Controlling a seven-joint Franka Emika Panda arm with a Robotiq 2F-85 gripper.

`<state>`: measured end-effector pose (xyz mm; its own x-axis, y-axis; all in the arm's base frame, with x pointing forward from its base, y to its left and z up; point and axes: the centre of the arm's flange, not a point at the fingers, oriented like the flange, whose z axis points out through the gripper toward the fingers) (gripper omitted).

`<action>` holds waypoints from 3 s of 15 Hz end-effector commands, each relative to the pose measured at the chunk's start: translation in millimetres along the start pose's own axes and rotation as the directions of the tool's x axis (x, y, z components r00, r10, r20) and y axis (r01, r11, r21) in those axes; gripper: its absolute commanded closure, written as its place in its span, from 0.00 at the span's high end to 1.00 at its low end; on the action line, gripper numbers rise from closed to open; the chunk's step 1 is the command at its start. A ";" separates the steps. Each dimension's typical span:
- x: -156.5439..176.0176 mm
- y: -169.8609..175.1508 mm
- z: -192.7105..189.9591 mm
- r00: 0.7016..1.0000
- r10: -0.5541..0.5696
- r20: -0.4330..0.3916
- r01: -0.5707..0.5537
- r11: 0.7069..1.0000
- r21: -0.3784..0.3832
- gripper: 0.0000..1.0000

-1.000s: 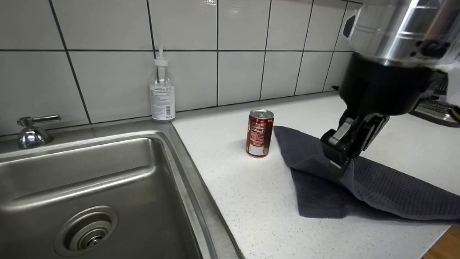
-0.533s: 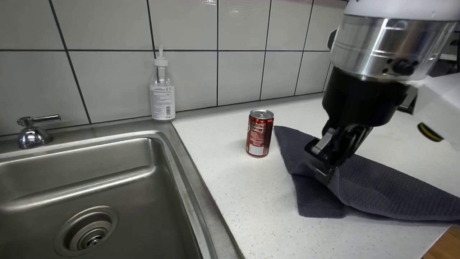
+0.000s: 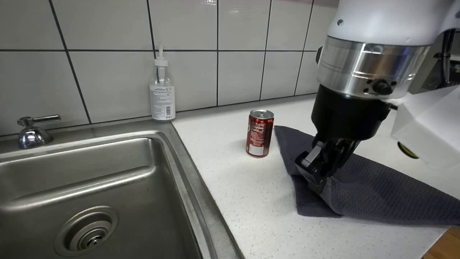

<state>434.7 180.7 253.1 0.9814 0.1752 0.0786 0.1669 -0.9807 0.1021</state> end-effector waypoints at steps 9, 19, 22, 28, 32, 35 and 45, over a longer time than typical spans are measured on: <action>11.6 0.9 0.2 1.000 0.008 -0.014 -0.008 1.000 -0.006 0.30; 12.3 9.8 -25.5 0.999 0.010 -0.049 -0.009 1.000 0.016 1.00; 12.4 19.8 -35.4 0.998 0.021 -0.066 -0.020 1.000 0.019 1.00; 14.3 48.6 -52.1 0.996 0.038 -0.083 -0.035 0.999 0.037 1.00; 22.1 69.7 -53.9 0.995 0.026 -0.093 -0.020 0.998 0.064 1.00; 27.7 86.3 -51.1 0.994 -0.021 -0.104 0.030 0.996 0.085 1.00; 31.3 109.7 -40.9 0.993 -0.064 -0.099 0.074 0.992 0.105 1.00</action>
<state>479.8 82.3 307.3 0.9544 0.2456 0.1698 0.2487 -0.9686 0.0034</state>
